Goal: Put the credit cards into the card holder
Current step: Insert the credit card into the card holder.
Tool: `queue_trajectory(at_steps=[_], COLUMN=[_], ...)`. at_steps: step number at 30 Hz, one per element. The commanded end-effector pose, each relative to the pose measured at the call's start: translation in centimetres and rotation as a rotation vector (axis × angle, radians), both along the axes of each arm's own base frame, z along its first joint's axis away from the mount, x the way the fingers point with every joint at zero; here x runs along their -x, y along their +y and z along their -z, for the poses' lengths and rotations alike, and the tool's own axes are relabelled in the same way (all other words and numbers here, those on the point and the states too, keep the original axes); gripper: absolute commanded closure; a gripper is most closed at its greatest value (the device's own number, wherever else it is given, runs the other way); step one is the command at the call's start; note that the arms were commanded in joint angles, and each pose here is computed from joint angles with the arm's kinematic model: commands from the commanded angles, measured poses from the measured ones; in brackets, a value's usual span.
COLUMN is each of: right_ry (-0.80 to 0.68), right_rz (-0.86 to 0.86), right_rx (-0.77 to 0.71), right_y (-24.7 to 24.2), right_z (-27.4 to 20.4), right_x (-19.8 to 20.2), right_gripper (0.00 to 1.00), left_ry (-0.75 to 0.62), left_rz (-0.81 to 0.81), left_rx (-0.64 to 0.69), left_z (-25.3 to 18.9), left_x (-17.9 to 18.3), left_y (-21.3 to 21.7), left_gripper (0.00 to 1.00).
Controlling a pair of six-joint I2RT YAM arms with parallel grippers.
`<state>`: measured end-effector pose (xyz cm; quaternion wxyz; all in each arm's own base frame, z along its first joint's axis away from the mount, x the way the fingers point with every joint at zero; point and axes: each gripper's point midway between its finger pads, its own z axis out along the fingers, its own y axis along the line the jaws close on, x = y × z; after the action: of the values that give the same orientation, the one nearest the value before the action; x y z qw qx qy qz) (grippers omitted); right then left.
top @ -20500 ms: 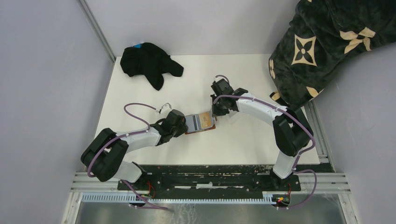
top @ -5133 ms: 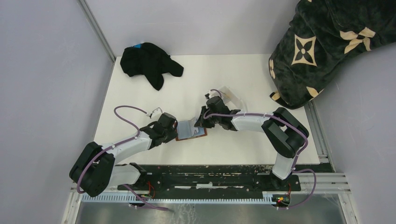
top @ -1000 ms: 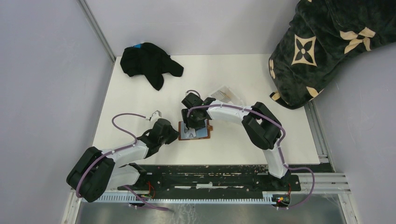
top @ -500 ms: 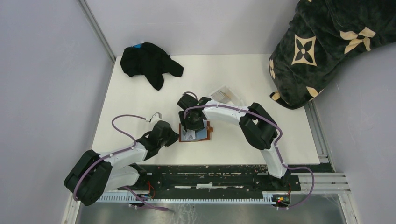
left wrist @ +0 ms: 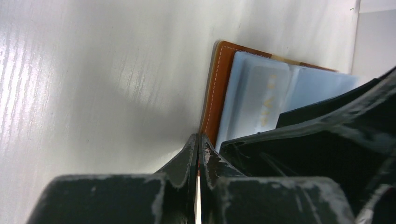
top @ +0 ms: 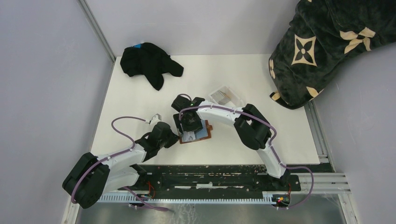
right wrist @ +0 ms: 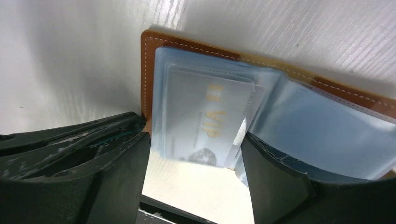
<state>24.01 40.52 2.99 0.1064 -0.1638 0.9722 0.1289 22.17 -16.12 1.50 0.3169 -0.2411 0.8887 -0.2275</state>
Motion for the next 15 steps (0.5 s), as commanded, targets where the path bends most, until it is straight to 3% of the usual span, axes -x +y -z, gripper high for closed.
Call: queue_trajectory(at_steps=[1, 15], right_ry=[-0.041, -0.237], right_rz=[-0.046, -0.097], right_rx=[0.082, 0.079], right_y=[-0.8, -1.1], right_z=[0.6, -5.0], right_x=[-0.3, -3.4], right_gripper=[0.22, 0.21], left_ry=[0.032, -0.049], left_rz=[-0.033, -0.103], left_rx=[-0.012, -0.105], left_z=[0.7, -2.2], left_x=[0.7, -0.6], left_y=[0.6, 2.8], left_gripper=[0.95, 0.87])
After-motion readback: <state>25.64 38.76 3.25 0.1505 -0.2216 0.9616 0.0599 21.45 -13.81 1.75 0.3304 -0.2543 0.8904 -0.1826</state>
